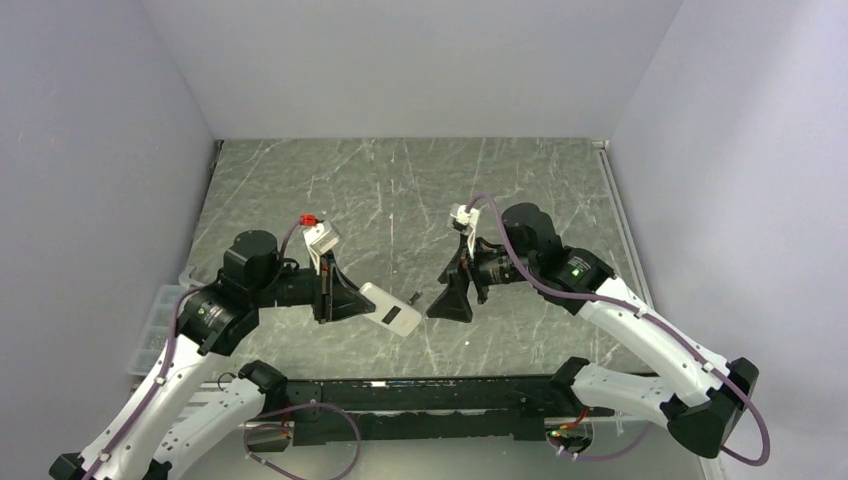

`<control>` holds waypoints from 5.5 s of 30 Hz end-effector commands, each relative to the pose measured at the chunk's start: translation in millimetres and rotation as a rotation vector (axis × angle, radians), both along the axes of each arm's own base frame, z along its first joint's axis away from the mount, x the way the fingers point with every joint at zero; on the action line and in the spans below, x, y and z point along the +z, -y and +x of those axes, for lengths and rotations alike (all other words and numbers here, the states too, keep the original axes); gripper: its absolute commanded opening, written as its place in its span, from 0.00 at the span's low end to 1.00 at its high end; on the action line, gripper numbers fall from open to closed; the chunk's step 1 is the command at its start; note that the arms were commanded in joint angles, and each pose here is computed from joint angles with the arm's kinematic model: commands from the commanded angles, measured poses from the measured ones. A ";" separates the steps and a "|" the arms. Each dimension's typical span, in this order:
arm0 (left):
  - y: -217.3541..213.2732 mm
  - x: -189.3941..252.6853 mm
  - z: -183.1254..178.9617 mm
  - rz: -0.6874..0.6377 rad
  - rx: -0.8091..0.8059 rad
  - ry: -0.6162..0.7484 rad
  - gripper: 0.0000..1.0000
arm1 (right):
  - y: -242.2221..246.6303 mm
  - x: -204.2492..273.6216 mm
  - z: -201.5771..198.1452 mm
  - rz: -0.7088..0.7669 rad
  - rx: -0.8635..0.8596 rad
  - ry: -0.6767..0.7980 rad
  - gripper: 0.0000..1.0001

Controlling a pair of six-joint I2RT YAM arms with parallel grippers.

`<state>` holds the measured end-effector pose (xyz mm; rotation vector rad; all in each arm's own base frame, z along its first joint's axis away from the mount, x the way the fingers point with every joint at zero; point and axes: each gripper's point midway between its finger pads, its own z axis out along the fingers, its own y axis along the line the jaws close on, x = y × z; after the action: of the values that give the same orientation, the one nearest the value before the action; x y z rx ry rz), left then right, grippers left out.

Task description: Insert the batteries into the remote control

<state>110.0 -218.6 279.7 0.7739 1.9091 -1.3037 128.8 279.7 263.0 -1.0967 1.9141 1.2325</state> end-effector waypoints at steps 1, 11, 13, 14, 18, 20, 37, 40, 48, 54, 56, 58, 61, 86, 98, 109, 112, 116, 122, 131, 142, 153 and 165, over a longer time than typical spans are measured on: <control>3.6 10.6 9.2 -0.044 0.036 0.025 0.00 | 1.9 16.9 15.3 0.074 -0.123 0.032 1.00; 5.1 14.3 18.2 -0.103 0.110 -0.003 0.00 | 26.4 -13.5 48.2 0.026 -0.473 -0.073 1.00; 5.8 14.8 20.8 -0.120 0.129 -0.017 0.00 | 23.8 -13.5 46.6 0.053 -0.466 -0.081 1.00; 5.4 14.5 22.5 -0.124 0.143 -0.021 0.00 | 22.5 -12.0 44.6 0.073 -0.459 -0.086 1.00; 2.7 14.3 28.9 -0.140 0.203 -0.035 0.00 | 18.8 -6.0 36.3 0.161 -0.444 -0.120 0.98; -0.6 14.1 32.3 -0.147 0.244 -0.039 0.00 | 18.3 -4.8 37.1 0.189 -0.464 -0.140 0.94; -14.6 14.3 45.5 -0.261 0.451 -0.161 0.00 | -14.3 1.1 39.2 0.316 -0.555 -0.255 0.75; -14.7 16.2 45.9 -0.276 0.459 -0.175 0.00 | -24.6 4.8 37.9 0.344 -0.562 -0.260 0.70; -15.0 11.8 45.5 -0.277 0.475 -0.223 0.00 | -34.5 8.3 39.2 0.382 -0.597 -0.285 0.61; -13.7 14.7 42.7 -0.309 0.468 -0.248 0.00 | -37.9 11.6 40.0 0.420 -0.602 -0.313 0.59; -13.7 16.1 42.4 -0.315 0.468 -0.252 0.00 | -38.9 10.8 38.8 0.426 -0.597 -0.323 0.59; -13.7 18.7 41.6 -0.322 0.466 -0.254 0.00 | -39.7 10.6 37.7 0.431 -0.593 -0.333 0.58; -14.9 23.4 40.5 -0.336 0.470 -0.254 0.00 | -38.6 7.8 36.0 0.435 -0.593 -0.350 0.57; -8.3 28.3 37.9 -0.409 0.438 -0.318 0.00 | -34.3 25.4 16.9 0.586 -0.508 -0.432 0.44; -4.7 21.9 39.4 -0.383 0.421 -0.316 0.00 | -36.2 26.6 19.6 0.588 -0.517 -0.435 0.37; -2.7 21.6 36.4 -0.359 0.391 -0.299 0.00 | -36.3 29.1 22.5 0.587 -0.531 -0.433 0.19; -2.7 22.9 35.8 -0.360 0.388 -0.294 0.00 | -36.1 29.7 22.9 0.588 -0.533 -0.432 0.09; -3.6 24.4 35.3 -0.363 0.391 -0.291 0.00 | -34.0 30.6 22.7 0.591 -0.538 -0.430 0.00; -10.3 29.3 35.9 -0.377 0.428 -0.263 0.00 | -25.5 28.9 21.9 0.602 -0.559 -0.422 0.00; -9.4 26.8 38.0 -0.383 0.432 -0.272 0.00 | -23.0 23.2 19.4 0.594 -0.556 -0.422 0.00; -17.3 25.2 42.5 -0.348 0.486 -0.234 0.00 | -11.0 16.2 17.5 0.593 -0.587 -0.416 0.00; -15.5 19.7 46.0 -0.342 0.490 -0.243 0.00 | -10.1 13.5 17.2 0.593 -0.588 -0.413 0.00; -18.5 7.4 51.4 -0.297 0.525 -0.245 0.00 | 9.2 -17.0 32.1 0.341 -0.729 -0.296 0.00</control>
<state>156.2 -201.8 277.0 -0.0594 1.9067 -1.3565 151.4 282.5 245.3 0.0284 1.8963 1.4219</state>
